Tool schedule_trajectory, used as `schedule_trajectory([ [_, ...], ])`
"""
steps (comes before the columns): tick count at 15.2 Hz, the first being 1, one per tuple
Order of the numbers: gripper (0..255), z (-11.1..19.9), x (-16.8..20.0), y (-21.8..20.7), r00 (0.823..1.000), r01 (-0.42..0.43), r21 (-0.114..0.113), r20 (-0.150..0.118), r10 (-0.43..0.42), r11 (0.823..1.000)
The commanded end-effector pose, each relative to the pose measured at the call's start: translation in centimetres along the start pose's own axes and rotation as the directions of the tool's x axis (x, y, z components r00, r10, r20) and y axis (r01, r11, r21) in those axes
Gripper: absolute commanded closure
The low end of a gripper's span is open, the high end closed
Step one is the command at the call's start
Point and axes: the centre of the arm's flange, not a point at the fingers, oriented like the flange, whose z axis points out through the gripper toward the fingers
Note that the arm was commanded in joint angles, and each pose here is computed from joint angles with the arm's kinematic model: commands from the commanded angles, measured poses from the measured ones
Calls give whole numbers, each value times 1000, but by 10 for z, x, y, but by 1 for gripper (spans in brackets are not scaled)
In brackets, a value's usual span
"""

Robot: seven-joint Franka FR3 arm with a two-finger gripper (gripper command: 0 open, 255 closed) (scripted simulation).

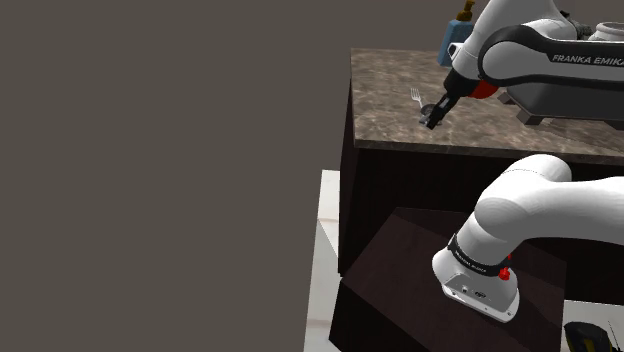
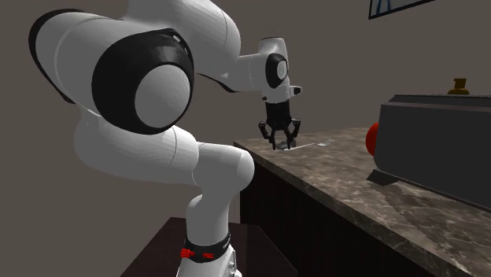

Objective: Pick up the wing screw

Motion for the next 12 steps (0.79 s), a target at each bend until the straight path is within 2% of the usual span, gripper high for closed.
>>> schedule_trajectory([
  [1, 255, 0, 0, 0, 1000, 0, 0, 0, 0, 1000],
  [3, 255, 0, 0, 1, 1000, 0, 0, 0, 0, 1000],
  [12, 255, -46, 10, 6, 1000, 0, 0, 0, 0, 1000],
])
